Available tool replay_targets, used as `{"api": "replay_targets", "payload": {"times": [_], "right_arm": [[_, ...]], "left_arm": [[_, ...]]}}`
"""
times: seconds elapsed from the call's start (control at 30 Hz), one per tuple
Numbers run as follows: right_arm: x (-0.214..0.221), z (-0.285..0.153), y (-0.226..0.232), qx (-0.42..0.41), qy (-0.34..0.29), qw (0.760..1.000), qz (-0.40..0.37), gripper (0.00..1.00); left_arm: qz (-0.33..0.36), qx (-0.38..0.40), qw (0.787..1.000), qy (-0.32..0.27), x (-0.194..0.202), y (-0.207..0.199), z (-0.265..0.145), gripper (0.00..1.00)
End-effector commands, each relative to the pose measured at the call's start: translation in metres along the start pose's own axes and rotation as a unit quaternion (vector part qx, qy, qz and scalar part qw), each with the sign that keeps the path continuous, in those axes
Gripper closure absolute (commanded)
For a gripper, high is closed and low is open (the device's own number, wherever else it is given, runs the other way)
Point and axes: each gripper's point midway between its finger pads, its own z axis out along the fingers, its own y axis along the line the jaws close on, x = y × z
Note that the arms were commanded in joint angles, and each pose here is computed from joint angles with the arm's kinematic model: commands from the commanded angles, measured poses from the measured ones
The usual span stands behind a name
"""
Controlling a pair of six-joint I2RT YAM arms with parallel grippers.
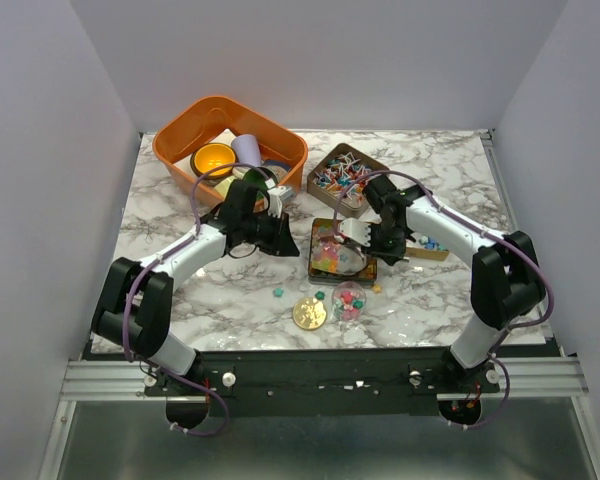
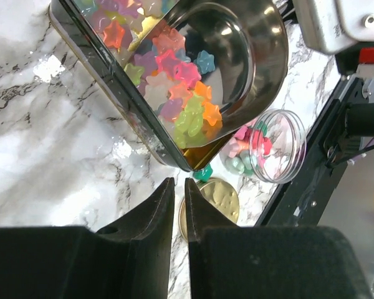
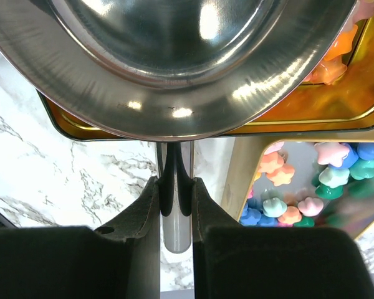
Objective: Pack the candies
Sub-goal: Scoop the fake candies from the storage box.
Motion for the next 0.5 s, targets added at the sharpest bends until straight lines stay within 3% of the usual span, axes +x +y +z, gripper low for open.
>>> {"api": "replay_targets", "payload": {"times": [0.0, 0.47], "right_arm": [[-0.015, 0.009, 0.001, -0.016, -0.062, 0.998, 0.019, 0.99], [0.009, 0.011, 0.002, -0.002, -0.044, 0.998, 0.043, 0.99]], "left_arm": [[0.029, 0.006, 1.0, -0.011, -0.014, -0.008, -0.012, 0.77], [0.024, 0.007, 1.0, -0.015, -0.027, 0.0, -0.009, 0.76]]}}
